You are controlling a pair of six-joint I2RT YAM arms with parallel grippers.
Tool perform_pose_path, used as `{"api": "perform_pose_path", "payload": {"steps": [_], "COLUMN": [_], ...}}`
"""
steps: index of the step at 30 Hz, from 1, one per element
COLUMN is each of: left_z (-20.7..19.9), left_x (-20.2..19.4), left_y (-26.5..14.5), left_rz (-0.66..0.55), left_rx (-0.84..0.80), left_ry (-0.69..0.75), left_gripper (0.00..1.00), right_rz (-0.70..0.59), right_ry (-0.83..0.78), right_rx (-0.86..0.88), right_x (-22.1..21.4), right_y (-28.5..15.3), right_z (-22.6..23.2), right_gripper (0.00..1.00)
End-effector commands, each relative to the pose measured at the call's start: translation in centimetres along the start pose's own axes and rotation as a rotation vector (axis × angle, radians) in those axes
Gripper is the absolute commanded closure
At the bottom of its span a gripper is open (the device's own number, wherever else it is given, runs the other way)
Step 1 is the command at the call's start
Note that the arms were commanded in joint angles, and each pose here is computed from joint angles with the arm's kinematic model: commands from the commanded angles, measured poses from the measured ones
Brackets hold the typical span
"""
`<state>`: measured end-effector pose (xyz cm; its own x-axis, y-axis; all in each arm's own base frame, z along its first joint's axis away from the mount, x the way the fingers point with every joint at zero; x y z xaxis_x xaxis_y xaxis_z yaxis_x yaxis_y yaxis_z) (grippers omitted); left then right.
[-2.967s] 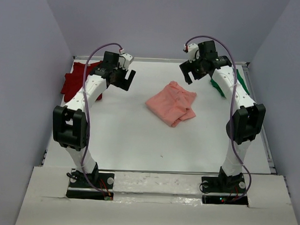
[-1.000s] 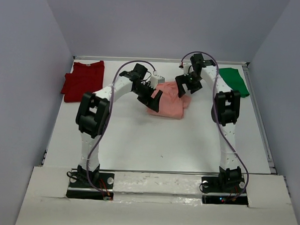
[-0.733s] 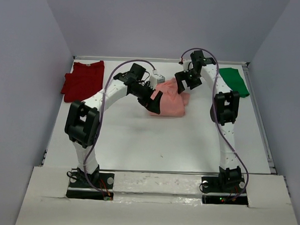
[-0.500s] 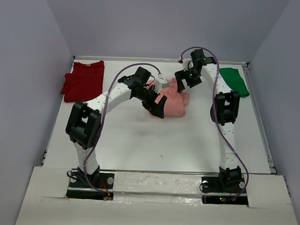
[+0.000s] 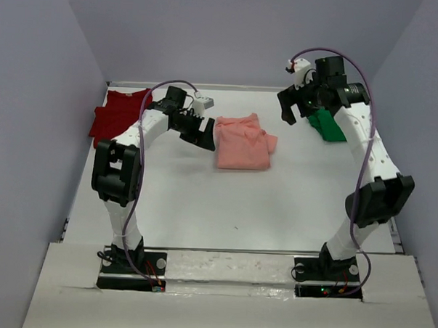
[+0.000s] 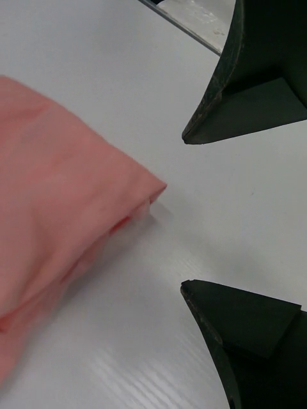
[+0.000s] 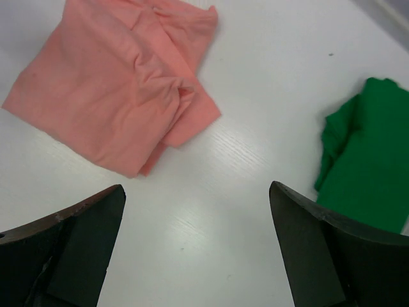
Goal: Fold and stack the t-shirts
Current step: Put the neatly folded tshirt into the corner of the board with the left arm
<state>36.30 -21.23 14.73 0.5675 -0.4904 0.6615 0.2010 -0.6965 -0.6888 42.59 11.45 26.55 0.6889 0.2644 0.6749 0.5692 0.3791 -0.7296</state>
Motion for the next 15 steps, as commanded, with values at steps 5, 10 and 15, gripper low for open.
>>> {"api": "perform_pose_path", "payload": {"steps": [5, 10, 15], "left_z": [2.5, 2.3, 2.6], "left_x": [-0.4, -0.4, -0.4], "left_y": [1.5, 2.6, 3.7], "left_rz": [-0.041, -0.062, -0.085], "left_rx": [-0.177, -0.279, -0.353], "left_ry": [-0.146, -0.161, -0.202], "left_gripper": [0.12, 0.12, 0.13], "right_rz": [-0.073, -0.059, -0.052], "right_ry": [-0.097, -0.083, -0.055], "right_rx": [-0.194, -0.200, -0.196], "right_x": [-2.3, -4.7, -6.3], "right_y": [-5.6, -6.5, -7.2], "right_z": [-1.5, -1.7, -2.4], "right_gripper": [0.00, 0.00, 0.00]}}
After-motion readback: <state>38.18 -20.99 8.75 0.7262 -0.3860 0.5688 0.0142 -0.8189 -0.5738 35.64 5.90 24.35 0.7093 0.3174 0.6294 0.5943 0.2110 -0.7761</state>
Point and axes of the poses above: each gripper's point midway between its finger pads, its own y axis out along the fingers, its own z axis along the line the jaws close on, x = y × z, the point moved 3 cm from there along -y, back along the fingers, and after that the axes turned 13 degrees about y, right-handed, at the moved point
